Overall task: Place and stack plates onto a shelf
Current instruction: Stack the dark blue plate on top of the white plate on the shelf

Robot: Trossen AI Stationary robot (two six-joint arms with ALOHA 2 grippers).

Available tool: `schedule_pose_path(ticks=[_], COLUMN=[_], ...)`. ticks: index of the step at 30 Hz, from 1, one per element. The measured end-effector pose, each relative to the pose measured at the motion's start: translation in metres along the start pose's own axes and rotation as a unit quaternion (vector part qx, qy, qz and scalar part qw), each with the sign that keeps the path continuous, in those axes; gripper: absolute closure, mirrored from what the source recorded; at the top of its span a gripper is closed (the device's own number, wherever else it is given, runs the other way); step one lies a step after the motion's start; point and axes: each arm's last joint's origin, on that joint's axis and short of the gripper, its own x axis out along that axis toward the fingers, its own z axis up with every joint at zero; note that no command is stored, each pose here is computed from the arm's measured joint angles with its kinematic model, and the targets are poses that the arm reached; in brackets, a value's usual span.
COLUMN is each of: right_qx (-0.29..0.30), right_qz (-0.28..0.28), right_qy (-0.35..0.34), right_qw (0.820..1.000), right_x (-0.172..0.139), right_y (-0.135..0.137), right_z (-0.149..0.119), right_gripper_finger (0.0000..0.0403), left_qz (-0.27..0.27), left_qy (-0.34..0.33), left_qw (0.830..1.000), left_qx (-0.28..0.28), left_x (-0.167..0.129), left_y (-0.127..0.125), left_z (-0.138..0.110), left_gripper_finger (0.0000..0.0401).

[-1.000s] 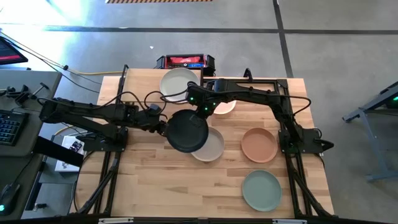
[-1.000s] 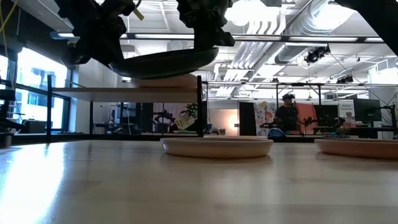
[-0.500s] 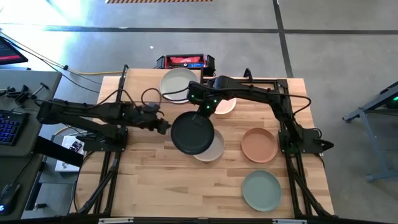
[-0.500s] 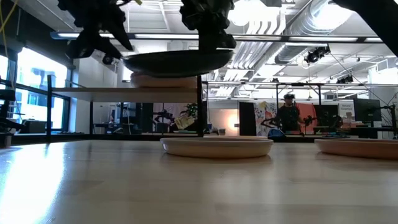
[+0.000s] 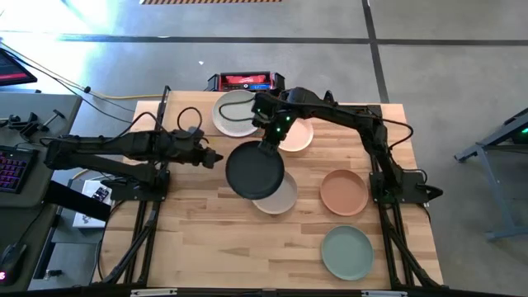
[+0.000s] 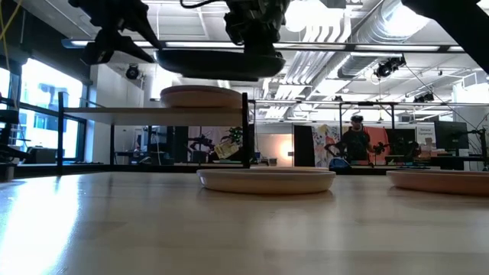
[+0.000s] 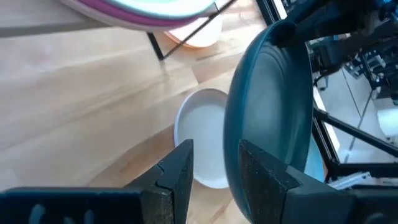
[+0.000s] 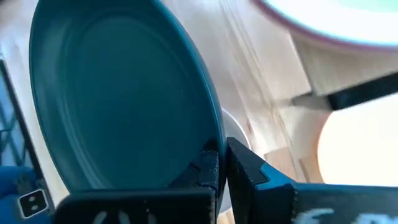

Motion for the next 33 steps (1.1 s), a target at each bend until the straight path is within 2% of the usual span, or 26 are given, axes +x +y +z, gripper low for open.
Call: schedule_pose_path(ticks=[12,23,28,33], right_qx=[-0.004,0.021,0.028,0.033], right_qz=[0.091,0.063,0.051,0.047], right_qy=[-0.090,-0.151,-0.219,-0.311], right_qw=[0.992,0.986,0.974,0.949], right_x=[-0.019,-0.047,-0.063,-0.081], right_y=[-0.046,-0.094,-0.115,-0.130], right_z=[0.023,0.030,0.040,0.054], right_gripper_finger=[0.0403,0.0403,0.0403,0.0403], left_qz=[0.013,0.036,0.046,0.052], left_qy=[-0.015,-0.018,-0.020,-0.027], left_qw=[1.000,0.999,0.999,0.998], left_qx=[0.003,0.009,0.014,0.010], left_x=[0.001,-0.002,-0.001,-0.001], left_y=[0.004,0.011,0.014,0.016], left_z=[0.007,0.009,0.011,0.014], left_gripper_finger=[0.0285,0.0286,0.0286,0.0286])
